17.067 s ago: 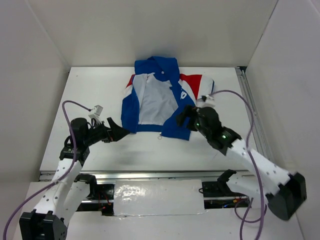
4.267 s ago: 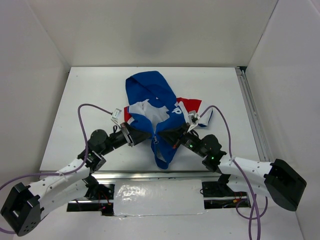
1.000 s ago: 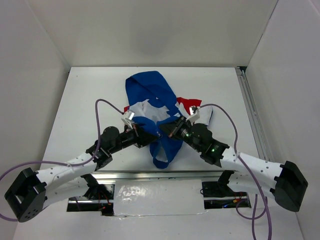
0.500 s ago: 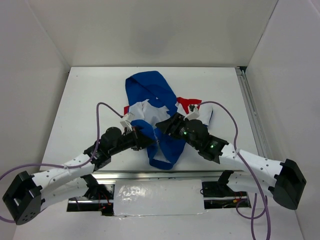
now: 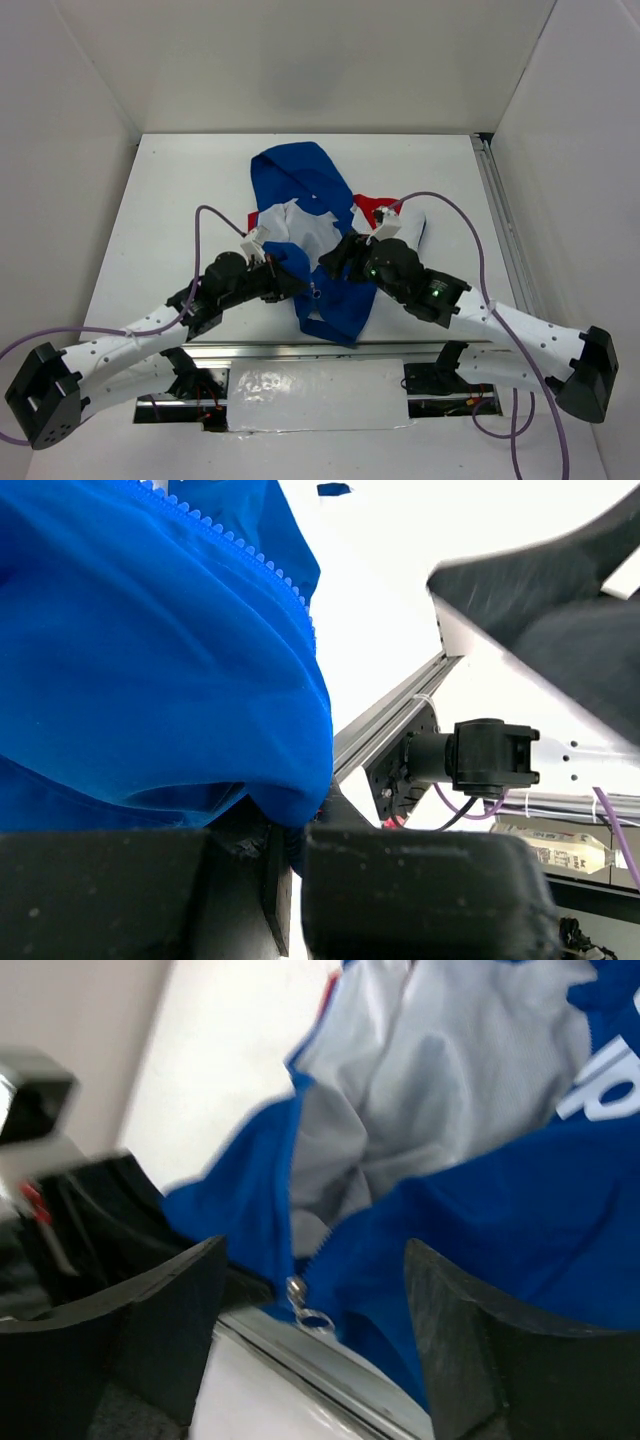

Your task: Zip up the jacket

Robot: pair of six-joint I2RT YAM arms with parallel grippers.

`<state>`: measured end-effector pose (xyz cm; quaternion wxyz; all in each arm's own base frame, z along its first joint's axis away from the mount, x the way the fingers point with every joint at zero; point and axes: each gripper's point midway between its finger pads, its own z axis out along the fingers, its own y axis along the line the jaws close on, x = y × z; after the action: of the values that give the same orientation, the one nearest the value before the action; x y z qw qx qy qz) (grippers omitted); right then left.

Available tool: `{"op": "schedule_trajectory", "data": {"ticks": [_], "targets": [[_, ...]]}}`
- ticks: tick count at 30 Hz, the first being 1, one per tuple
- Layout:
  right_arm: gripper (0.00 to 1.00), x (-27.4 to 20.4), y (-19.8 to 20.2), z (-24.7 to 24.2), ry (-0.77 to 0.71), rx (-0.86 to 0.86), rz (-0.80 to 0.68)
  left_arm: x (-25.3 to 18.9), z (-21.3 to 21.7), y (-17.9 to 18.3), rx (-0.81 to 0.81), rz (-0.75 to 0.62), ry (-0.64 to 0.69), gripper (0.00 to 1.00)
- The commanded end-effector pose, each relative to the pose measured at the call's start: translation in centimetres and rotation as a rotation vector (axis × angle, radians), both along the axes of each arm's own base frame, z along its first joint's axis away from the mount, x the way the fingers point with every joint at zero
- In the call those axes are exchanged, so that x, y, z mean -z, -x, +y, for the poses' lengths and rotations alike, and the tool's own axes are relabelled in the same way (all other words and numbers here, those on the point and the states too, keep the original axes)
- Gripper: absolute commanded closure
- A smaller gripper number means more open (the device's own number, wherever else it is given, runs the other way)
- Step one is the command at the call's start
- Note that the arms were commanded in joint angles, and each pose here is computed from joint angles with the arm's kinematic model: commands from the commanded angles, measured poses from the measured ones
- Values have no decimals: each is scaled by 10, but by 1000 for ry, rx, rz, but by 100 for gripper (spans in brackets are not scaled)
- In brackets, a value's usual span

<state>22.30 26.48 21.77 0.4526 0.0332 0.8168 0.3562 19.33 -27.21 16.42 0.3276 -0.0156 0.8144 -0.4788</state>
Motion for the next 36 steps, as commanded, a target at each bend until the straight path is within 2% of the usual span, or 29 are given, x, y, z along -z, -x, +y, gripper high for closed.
{"op": "schedule_trajectory", "data": {"ticks": [1, 5, 6, 9, 10, 15, 19, 23, 29, 33, 36], "targets": [[24, 16, 21, -12, 199, -76, -18, -26, -6, -5, -7, -35, 42, 100], [19, 28, 48, -13, 329, -193, -100, -22, -3, -6, -23, -10, 18, 100], [16, 30, 46, -18, 371, -147, -111, -25, -3, -8, -28, -10, 19, 100], [13, 48, 64, -10, 530, -157, -124, -24, -2, -9, -42, 8, 6, 100], [12, 62, 68, -7, 637, -157, -143, -23, -2, -9, -42, 14, 4, 100], [13, 84, 56, -10, 895, -43, -190, -23, -3, -8, -38, 23, 6, 100], [13, 77, 53, -3, 873, -16, -235, -24, -2, -8, -42, 25, 7, 100], [13, 67, 42, -10, 867, 85, -290, -24, -2, -6, -35, 22, 13, 100], [13, 73, 44, 8, 844, -1, -308, -25, -4, -3, -20, 32, 17, 100], [13, 79, 52, 26, 794, -125, -318, -25, -5, -2, -14, 32, 18, 100], [13, 75, 48, 26, 772, -122, -324, -25, -4, -2, -16, 33, 18, 100]]}}
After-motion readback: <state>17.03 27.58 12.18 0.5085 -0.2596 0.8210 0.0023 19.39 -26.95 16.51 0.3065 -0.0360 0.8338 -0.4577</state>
